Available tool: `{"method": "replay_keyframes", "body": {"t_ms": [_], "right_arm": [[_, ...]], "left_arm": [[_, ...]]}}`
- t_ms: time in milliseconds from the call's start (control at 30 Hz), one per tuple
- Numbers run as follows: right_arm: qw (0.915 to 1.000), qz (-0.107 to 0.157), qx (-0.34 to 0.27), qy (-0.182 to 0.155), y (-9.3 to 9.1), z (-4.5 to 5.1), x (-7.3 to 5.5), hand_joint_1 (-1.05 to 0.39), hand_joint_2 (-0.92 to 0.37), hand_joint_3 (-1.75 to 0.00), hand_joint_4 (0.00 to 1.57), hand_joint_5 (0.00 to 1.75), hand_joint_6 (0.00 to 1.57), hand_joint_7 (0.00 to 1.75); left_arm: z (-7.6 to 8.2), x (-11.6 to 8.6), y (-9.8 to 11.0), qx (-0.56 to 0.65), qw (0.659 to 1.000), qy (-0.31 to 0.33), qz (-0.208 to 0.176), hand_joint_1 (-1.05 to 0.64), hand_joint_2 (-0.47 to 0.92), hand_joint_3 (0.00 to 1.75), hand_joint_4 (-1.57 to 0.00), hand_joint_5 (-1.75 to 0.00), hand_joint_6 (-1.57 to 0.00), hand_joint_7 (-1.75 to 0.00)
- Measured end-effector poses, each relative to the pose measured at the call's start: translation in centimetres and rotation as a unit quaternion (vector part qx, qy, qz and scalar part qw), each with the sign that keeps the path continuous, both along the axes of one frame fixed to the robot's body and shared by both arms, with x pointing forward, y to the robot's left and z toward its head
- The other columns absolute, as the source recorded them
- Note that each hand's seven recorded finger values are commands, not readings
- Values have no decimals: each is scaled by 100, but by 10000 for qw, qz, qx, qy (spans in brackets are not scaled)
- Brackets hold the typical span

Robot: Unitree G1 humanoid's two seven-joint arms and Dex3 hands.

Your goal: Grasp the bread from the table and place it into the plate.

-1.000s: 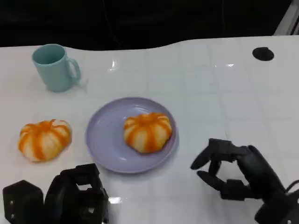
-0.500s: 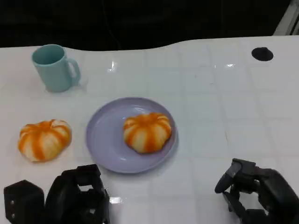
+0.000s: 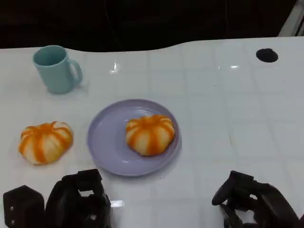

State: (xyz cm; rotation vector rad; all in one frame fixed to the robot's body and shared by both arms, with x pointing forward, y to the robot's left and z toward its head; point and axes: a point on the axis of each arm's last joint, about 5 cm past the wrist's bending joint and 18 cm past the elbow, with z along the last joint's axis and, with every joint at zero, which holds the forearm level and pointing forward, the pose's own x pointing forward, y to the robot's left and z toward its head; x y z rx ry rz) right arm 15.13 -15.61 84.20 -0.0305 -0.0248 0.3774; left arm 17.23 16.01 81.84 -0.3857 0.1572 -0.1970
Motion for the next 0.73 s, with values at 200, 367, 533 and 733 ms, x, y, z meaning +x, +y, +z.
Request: {"method": "replay_keyframes", "body": {"t_ms": [200,367,533,733], "right_arm": [[9998,-99,149,110,26,-65,7,-34,-63,-105,69,175,63,150],[9997,-90,184,107,59,-73,24,-33,-64,-103,71,175,68,148],[9999,-50,98,109,69,-90,21,-36,-64,-101,73,175,70,148],[9999,-6,126,109,80,-90,22,-35,-64,-101,72,175,69,149]], "left_arm": [[-1,-2,7,12,10000,2,6,-87,-33,175,-157,-124,-136,-119],[-7,0,21,8,10000,2,21,-87,-33,175,-157,-123,-136,-119],[-8,2,43,29,10000,2,10,-86,-34,175,-157,-123,-136,-119],[-7,3,50,50,10000,2,-1,-87,-34,175,-157,-124,-136,-119]]}}
